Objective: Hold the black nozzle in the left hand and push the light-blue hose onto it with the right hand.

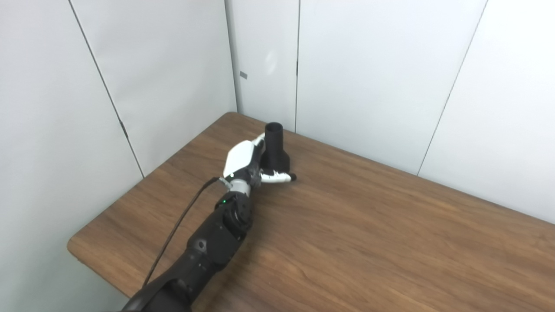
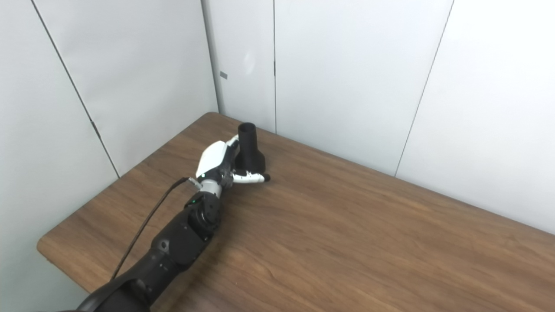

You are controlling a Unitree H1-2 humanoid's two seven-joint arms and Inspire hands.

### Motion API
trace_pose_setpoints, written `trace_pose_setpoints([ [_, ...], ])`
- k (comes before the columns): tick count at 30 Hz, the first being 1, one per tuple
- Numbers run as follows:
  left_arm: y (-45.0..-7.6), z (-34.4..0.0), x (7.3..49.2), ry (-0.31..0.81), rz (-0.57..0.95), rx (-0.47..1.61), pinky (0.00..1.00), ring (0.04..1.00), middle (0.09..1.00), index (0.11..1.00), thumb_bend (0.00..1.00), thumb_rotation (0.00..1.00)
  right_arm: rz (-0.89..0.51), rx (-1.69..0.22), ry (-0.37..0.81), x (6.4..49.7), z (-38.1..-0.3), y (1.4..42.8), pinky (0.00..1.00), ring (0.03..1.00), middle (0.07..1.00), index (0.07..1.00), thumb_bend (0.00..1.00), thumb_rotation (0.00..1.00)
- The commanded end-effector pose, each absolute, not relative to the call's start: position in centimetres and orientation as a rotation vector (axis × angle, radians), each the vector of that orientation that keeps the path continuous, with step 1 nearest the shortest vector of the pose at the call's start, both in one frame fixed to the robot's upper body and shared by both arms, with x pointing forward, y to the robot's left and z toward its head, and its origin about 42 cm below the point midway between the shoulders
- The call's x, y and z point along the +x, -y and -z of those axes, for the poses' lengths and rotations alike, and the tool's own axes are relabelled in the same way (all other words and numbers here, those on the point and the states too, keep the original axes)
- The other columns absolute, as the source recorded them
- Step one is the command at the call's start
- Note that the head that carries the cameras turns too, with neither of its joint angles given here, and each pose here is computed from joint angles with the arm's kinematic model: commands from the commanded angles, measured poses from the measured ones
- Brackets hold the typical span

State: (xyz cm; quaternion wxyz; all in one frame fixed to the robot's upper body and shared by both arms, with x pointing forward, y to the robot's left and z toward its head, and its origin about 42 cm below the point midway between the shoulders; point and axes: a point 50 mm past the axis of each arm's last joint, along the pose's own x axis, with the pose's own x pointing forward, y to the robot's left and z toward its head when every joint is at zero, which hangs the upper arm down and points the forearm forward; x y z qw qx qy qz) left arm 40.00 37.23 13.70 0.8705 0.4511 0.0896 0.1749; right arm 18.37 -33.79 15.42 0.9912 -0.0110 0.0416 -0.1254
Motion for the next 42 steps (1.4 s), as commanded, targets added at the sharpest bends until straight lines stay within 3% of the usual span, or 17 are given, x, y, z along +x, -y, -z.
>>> trace_pose_setpoints([
  [1, -37.7, -13.3, 39.9, -0.251, -0.33, 0.962, 1.0, 0.905, 0.897, 0.903, 1.0, 0.28, 0.241, -0.053, -0.003, 18.4, -17.0, 34.0, 0.47, 0.592, 0.617, 0.492, 0.49, 0.16],
  [14, -38.1, -13.2, 40.1, -0.26, -0.312, 0.996, 0.99, 0.888, 0.876, 0.889, 1.0, 0.25, 0.234, -0.066, 0.012, 18.2, -17.3, 34.1, 0.46, 0.591, 0.613, 0.492, 0.49, 0.16],
  [25, -38.1, -13.4, 40.3, -0.283, -0.297, 1.029, 0.96, 0.872, 0.883, 0.889, 1.0, 0.36, 0.229, -0.064, 0.005, 18.4, -17.1, 33.8, 0.47, 0.601, 0.622, 0.492, 0.49, 0.16],
  [28, -37.9, -13.8, 40.5, -0.252, -0.274, 1.044, 0.96, 0.892, 0.889, 0.893, 1.0, 0.35, 0.22, -0.058, 0.014, 18.5, -17.1, 33.7, 0.47, 0.598, 0.622, 0.492, 0.49, 0.16],
  [34, -36.9, -14.4, 41.8, -0.189, -0.255, 1.021, 0.92, 0.84, 0.839, 0.872, 1.0, 0.38, 0.214, -0.067, 0.019, 18.5, -16.9, 33.5, 0.46, 0.597, 0.628, 0.493, 0.49, 0.16],
  [42, -36.3, -14.0, 42.8, -0.171, -0.247, 0.912, 0.98, 0.854, 0.839, 0.855, 1.0, 0.34, 0.22, -0.067, 0.014, 18.2, -17.3, 33.3, 0.47, 0.604, 0.632, 0.493, 0.49, 0.16],
])
